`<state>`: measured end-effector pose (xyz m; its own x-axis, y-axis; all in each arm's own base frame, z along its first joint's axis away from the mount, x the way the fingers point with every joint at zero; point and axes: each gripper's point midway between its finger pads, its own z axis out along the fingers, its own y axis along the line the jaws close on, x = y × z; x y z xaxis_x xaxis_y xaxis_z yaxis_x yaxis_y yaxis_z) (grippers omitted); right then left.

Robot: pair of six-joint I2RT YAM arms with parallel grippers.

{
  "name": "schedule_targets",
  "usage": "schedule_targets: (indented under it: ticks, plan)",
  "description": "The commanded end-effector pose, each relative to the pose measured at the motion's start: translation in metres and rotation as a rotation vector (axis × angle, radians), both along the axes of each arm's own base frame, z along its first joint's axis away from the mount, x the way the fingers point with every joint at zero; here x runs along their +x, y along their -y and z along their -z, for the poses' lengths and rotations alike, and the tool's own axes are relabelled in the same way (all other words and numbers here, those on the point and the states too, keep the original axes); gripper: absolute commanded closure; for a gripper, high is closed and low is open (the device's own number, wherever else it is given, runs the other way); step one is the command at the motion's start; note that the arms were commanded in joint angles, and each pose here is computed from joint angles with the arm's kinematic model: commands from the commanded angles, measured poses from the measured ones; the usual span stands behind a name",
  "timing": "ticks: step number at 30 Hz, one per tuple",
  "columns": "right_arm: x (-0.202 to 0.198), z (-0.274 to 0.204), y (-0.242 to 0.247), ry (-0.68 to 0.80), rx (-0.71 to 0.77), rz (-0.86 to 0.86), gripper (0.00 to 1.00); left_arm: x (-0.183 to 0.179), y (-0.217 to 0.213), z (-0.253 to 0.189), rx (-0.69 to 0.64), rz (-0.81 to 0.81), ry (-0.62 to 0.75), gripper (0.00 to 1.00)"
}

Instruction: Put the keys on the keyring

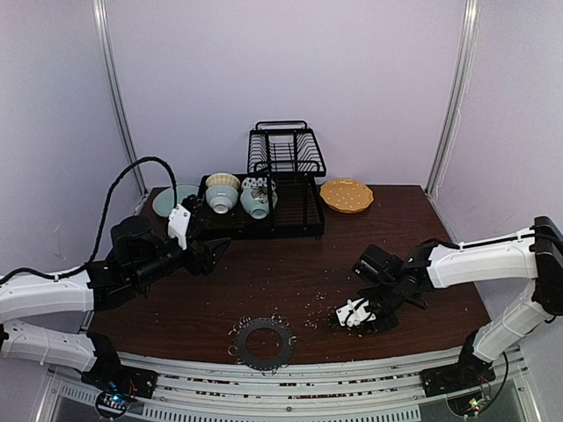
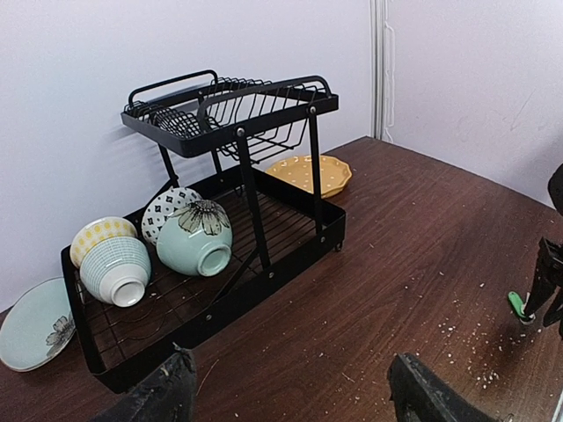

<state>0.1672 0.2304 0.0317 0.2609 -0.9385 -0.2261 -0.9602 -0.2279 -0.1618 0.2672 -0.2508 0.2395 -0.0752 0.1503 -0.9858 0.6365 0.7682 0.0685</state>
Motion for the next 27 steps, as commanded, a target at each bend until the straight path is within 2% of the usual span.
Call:
schedule_targets:
  ticks: [1, 15, 23, 26, 27]
  plan:
    - [-0.002, 0.01, 0.006, -0.009, -0.043, 0.001, 0.67, 0.004, 0.001, -0.01, -0.018, -0.005, 0.042, 0.21]
    - [0.009, 0.02, 0.011, 0.01, -0.095, 0.083, 0.77, 0.004, -0.003, -0.012, -0.016, -0.023, 0.055, 0.21]
    - [0.009, 0.021, 0.013, 0.0, -0.117, 0.096, 0.89, 0.004, -0.003, -0.012, -0.016, -0.022, 0.059, 0.21]
    - [0.008, 0.018, 0.013, -0.008, -0.12, 0.098, 0.99, 0.004, -0.003, -0.01, -0.014, -0.021, 0.058, 0.21]
    - [0.008, 0.016, 0.011, -0.014, -0.113, 0.101, 1.0, 0.004, -0.002, -0.01, -0.013, -0.019, 0.059, 0.21]
